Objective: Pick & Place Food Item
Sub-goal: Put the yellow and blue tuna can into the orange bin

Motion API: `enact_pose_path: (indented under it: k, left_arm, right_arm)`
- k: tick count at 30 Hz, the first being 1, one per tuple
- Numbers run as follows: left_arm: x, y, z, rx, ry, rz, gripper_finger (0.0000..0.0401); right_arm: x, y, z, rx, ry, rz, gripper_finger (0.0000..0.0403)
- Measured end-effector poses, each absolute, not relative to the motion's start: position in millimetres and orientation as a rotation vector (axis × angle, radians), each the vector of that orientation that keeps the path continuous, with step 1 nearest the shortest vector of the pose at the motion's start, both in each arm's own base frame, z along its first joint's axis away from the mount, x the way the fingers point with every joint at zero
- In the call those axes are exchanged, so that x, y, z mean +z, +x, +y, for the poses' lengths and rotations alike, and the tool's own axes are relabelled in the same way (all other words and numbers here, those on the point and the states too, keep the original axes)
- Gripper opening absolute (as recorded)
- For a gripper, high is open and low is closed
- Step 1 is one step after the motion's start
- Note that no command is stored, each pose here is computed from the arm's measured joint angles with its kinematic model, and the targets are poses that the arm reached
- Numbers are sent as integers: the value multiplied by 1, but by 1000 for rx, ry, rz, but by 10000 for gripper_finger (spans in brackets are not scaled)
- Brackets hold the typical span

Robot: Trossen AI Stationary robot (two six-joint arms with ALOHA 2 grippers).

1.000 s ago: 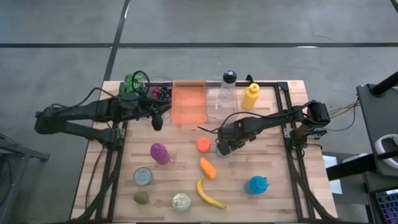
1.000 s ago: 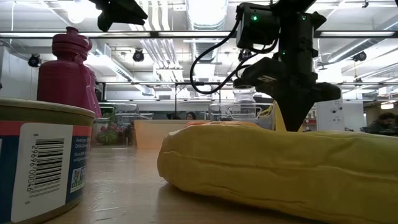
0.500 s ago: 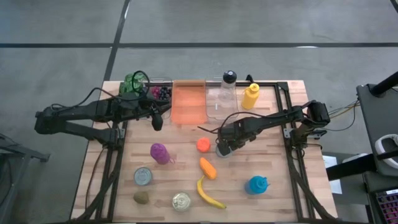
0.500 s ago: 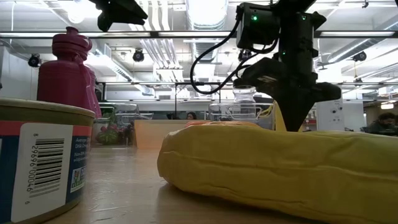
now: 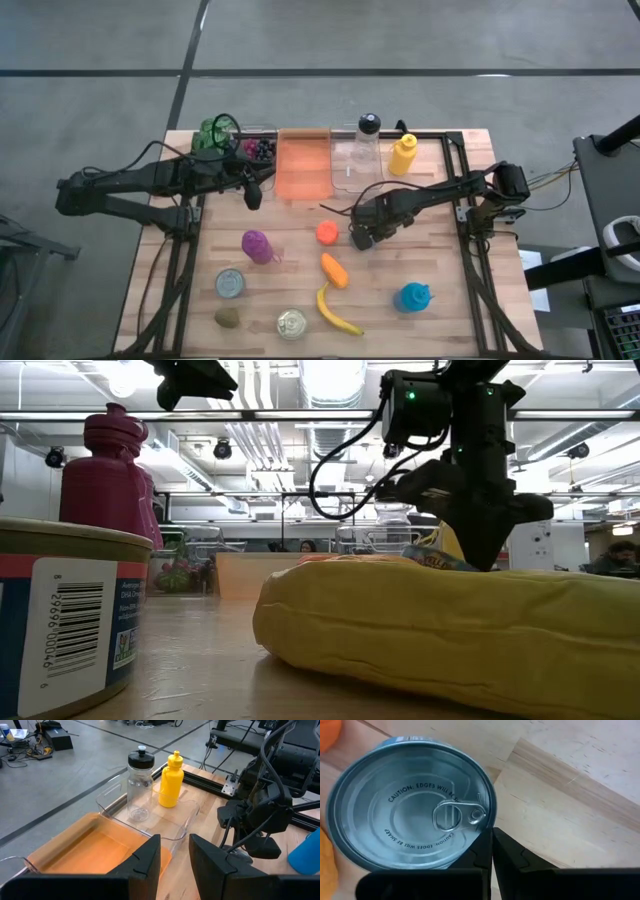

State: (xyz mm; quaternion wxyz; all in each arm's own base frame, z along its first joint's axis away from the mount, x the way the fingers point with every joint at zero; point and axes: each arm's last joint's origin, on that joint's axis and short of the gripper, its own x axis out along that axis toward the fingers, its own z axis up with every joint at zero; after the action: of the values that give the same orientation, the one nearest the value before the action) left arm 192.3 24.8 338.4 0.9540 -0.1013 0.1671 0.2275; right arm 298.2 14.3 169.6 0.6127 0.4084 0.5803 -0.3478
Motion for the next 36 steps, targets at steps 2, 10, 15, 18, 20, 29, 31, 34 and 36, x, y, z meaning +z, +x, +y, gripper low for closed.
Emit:
enact_pose_path:
  k: [2,10,15,18,20,29,31,34,36]
  left_arm:
    - [338,192,25,462,-206,339,106]
    - [338,192,25,462,-205,339,106]
    - [338,192,25,462,-205,339,106]
    - [338,192,25,462,-205,340,106]
    - [338,192,25,462,-205,339,106]
    - [339,192,25,462,-207,332,106]
    - [339,192,25,462,-207,332,106]
    - [339,193,25,463,-210,331,106]
    - [339,193,25,462,-211,331,106]
  right_arm:
    - [170,298,14,-804,941,1337,8]
    - [161,291,14,-838,945,1355,8]
    - [153,287,13,-850,947,1348,8]
    - [150,284,13,-865,952,1347,8]
    - [149,283,13,-876,957,1344,8]
    - [141,282,13,-874,989,1307,8]
    - [141,281,13,-882,995,1307,8]
    - [140,281,13,-897,1028,1310,8]
    - [140,280,13,-894,1068,1325,8]
